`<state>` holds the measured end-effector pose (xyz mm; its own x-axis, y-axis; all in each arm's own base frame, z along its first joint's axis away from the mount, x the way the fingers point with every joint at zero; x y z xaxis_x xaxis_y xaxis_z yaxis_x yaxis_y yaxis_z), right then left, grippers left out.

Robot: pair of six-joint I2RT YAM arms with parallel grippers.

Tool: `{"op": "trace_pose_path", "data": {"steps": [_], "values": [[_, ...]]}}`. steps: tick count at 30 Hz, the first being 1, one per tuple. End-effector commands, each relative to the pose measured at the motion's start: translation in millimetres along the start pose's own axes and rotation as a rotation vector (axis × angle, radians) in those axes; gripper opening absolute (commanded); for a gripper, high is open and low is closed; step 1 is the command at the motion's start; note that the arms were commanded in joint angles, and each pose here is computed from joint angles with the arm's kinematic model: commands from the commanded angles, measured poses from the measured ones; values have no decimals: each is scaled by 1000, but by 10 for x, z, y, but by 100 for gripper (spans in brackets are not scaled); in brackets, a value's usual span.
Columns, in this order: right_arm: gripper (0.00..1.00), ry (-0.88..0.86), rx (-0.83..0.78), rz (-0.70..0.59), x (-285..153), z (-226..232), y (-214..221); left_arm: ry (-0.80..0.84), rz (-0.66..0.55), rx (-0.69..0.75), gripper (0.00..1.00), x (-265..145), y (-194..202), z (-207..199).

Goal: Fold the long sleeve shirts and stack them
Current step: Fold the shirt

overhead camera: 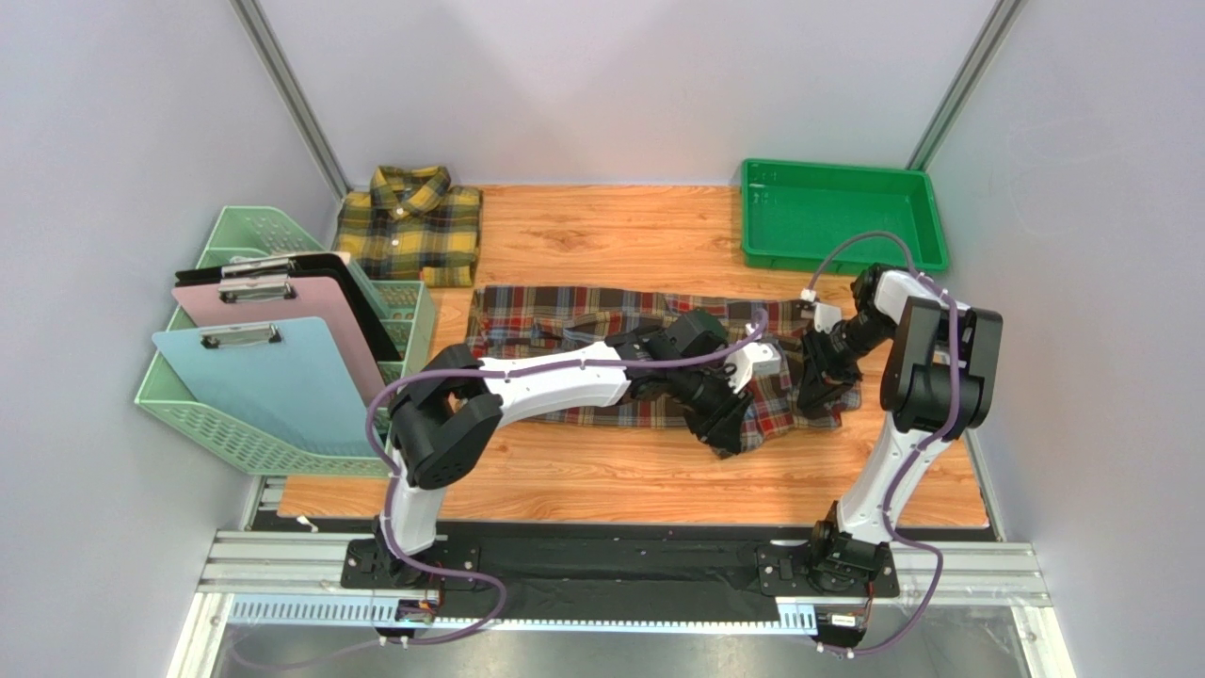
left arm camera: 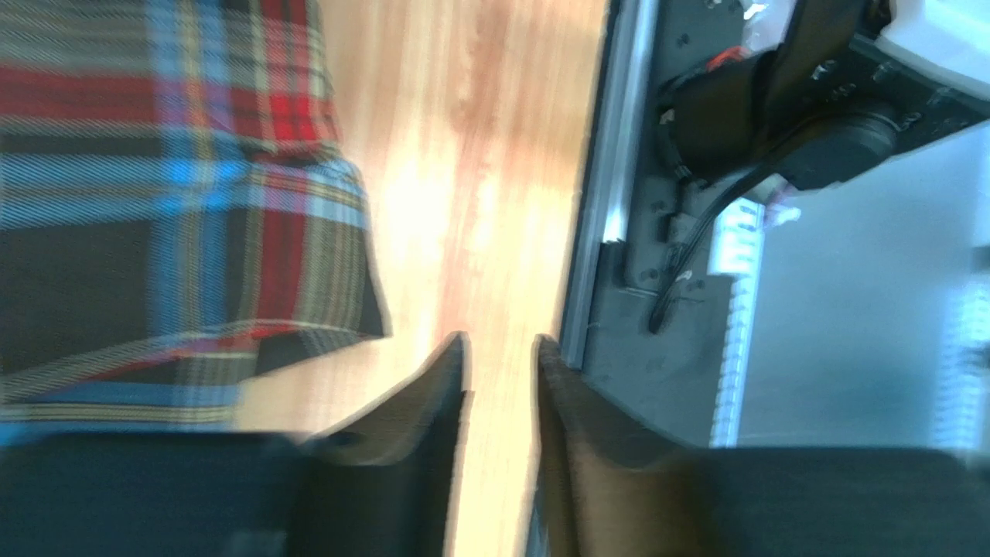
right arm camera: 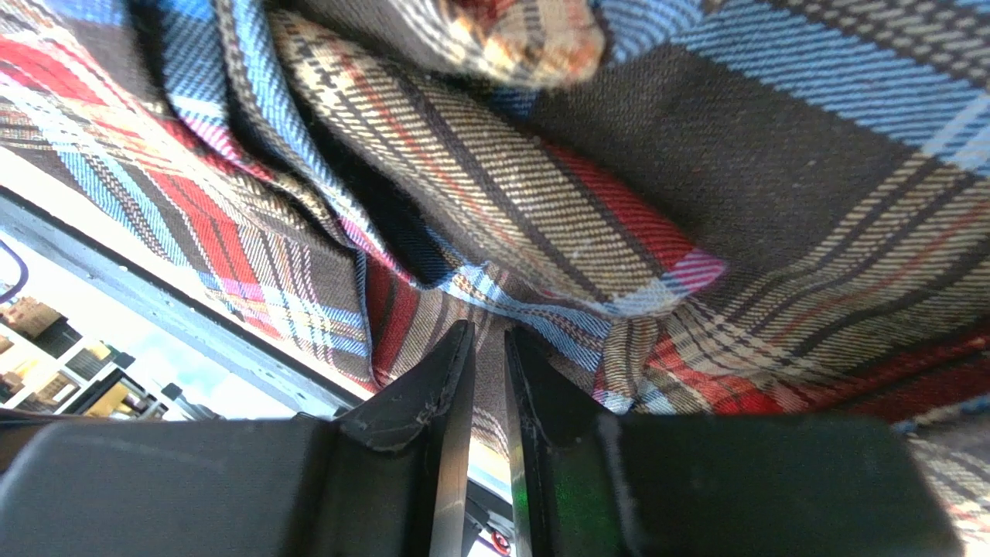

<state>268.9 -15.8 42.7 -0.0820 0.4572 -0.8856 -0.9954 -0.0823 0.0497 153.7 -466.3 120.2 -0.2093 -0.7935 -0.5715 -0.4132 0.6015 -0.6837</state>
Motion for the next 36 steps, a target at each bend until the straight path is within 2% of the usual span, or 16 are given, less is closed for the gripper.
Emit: {"op": "trace_pose_path", "data": {"steps": [1, 2, 6, 9, 12, 14, 16, 17, 18, 20, 24, 30, 31, 33, 34, 36], "values": [[21, 9, -44, -71, -184, 60, -121, -120, 43, 306, 42, -37, 40, 3], [21, 11, -44, -72, -185, 58, -119, -165, 51, 408, 43, -14, 46, 84], [21, 7, -43, -70, -178, 74, -98, -262, 103, 592, 44, 170, 169, 233], [21, 11, -45, -70, -158, 63, -86, -356, 116, 656, 45, 303, 90, 478], [21, 14, -43, -62, -132, 44, -69, -374, 189, 670, 45, 489, 208, 629], [21, 12, -44, -61, -128, 46, -65, -368, 223, 696, 43, 567, 325, 659], [21, 15, -45, -61, -128, 39, -71, -366, 253, 714, 29, 600, 423, 647], [21, 16, -47, -62, -131, 38, -75, -367, 267, 711, 23, 605, 471, 652], [21, 16, -48, -64, -130, 35, -82, -369, 282, 708, 11, 602, 506, 650], [21, 15, -49, -63, -125, 31, -77, -365, 302, 698, 0, 533, 537, 618], [21, 19, -53, -55, -74, -2, -74, -250, 159, 710, 0, 204, 126, 154], [21, 28, -58, -60, -71, -53, -107, -90, -2, 588, 0, -389, -500, -376], [21, 29, -64, -67, -90, -40, -118, -94, -39, 567, 0, -509, -654, -337], [21, 26, -68, -74, -122, -16, -122, -55, -32, 488, 0, -556, -668, -269], [21, 29, -71, -79, -144, -9, -127, -66, -63, 457, 0, -675, -818, -133], [21, 32, -79, -90, -188, 13, -130, -87, -34, 370, 0, -640, -779, 182]]}}
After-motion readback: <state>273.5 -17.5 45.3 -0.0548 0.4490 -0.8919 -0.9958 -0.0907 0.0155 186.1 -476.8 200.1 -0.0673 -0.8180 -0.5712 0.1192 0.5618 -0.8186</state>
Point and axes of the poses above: each gripper's point midway between its finger pads, its own x axis out along the fingers, its own z axis along the line the jaws close on, y = z × x, the point moved 2 cm from there along -x, back along the fingers, and after that the axes turned 4 degrees about x, right-handed, at the moved point
